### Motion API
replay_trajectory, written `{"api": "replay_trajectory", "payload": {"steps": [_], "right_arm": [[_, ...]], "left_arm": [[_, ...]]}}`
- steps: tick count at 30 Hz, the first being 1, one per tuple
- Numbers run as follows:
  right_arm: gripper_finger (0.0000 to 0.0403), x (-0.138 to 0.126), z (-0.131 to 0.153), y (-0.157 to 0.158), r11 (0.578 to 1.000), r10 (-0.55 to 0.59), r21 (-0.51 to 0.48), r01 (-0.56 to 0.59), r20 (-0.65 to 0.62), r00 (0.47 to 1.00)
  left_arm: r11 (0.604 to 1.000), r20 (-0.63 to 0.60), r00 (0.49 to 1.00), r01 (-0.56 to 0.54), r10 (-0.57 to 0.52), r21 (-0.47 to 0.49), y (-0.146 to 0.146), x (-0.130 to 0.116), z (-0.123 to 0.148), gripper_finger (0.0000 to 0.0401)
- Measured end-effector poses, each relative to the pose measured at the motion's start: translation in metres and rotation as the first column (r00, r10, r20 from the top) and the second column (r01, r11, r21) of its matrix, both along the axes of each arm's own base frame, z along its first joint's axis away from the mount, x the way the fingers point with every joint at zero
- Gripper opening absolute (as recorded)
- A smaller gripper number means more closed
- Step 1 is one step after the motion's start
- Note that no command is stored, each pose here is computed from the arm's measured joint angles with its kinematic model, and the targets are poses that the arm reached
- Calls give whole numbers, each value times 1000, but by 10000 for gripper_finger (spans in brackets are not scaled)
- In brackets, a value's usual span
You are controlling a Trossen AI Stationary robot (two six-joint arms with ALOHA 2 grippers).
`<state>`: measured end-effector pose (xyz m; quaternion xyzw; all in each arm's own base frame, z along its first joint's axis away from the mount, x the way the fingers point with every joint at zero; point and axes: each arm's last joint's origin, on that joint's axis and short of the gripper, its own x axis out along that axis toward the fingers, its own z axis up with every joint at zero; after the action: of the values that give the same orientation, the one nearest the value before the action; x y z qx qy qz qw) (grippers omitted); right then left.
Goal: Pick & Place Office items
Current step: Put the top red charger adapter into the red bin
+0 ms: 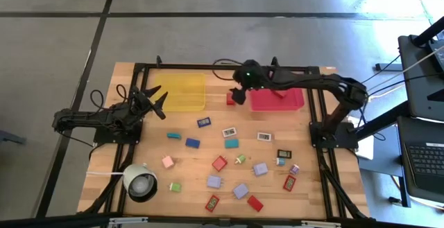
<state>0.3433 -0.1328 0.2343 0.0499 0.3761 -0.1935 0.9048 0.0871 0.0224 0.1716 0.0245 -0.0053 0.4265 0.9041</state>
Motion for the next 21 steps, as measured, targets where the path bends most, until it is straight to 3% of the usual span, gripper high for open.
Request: {"api": "replay_trajectory", "payload": {"steps": [4,6,8,11,14,21], "right_arm": [[342,13,-9,-5,1000,-3,16,3,-36,999],[356,19,-12,-8,989,-115,88,118,-34,993],[365,22,-15,-11,946,-269,176,272,-38,962],[370,25,-21,-13,874,-400,281,397,-49,915],[367,27,-25,-12,815,-479,346,466,-51,876],[355,39,-51,-4,734,-575,385,559,-85,814]], "left_arm": [[1000,0,1000,-13,13,-1,0,0,0,196],[1000,-3,1000,-21,21,-3,0,0,0,196],[1000,8,1000,-21,21,-12,0,0,0,196],[1000,14,1000,-20,21,-17,0,0,-1,196],[1000,15,1000,-21,21,-18,0,0,-1,196],[999,24,1000,-20,20,-25,0,0,-1,196]]}}
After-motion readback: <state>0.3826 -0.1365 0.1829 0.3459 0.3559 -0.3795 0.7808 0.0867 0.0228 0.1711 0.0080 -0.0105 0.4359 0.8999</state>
